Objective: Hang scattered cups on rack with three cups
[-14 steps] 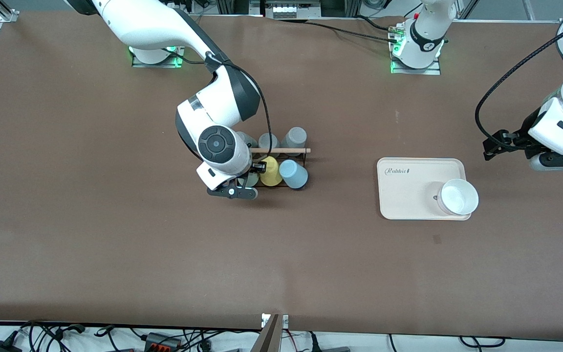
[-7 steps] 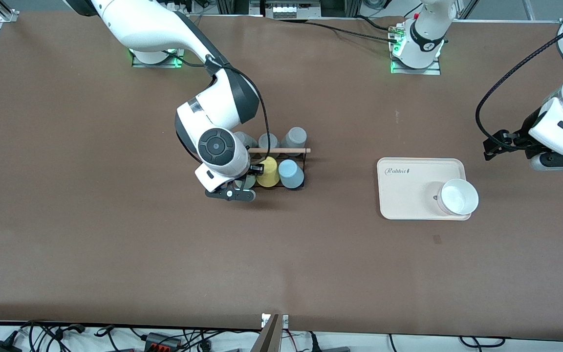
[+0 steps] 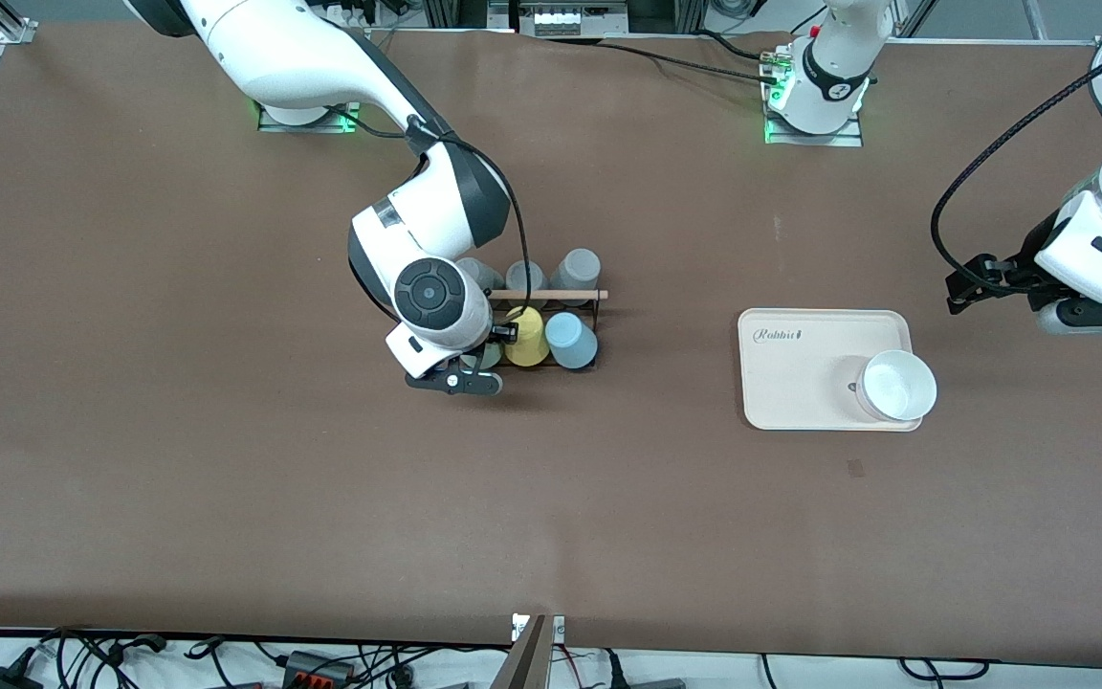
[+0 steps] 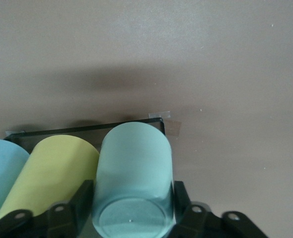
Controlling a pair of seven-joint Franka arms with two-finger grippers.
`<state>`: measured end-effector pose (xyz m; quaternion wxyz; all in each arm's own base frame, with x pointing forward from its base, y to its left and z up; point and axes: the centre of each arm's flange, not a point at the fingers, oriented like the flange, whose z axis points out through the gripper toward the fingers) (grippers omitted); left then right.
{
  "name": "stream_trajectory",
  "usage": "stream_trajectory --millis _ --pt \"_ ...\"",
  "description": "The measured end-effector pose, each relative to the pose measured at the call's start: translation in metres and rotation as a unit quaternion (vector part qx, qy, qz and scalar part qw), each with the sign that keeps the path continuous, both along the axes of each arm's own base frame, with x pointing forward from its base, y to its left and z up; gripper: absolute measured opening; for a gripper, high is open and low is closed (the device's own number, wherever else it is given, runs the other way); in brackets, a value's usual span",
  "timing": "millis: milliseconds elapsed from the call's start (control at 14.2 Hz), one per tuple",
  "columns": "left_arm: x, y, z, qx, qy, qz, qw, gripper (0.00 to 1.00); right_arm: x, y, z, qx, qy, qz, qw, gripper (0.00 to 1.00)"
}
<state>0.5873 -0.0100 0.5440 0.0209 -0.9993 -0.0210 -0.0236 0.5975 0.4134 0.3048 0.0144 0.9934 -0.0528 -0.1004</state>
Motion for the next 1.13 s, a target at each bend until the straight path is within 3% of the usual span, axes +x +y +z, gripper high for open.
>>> stream_trajectory --millis 141,212,635,988,1129 --pt "0.000 0.000 0.000 0.000 0.000 0.000 1.000 1.00 0.003 0.000 0.004 0.002 -0.006 -0.007 1.000 0.99" --pt "0.000 0.000 0.000 0.000 0.000 0.000 1.000 1.00 0.005 -0.001 0.011 0.005 -0.011 -0.011 1.000 1.00" --pt "0.000 0.000 0.000 -0.002 0.000 0.001 1.000 1.00 0.050 -0.061 0.092 0.027 -0.069 -0.067 0.995 1.00" --pt "0.000 0.000 0.000 -0.002 0.000 0.001 1.000 1.00 0.108 -0.233 0.149 0.027 -0.111 -0.089 0.989 1.00" --pt "0.000 0.000 0.000 -0.002 0.000 0.001 1.000 1.00 0.111 -0.299 0.172 0.020 -0.109 -0.071 0.991 1.00"
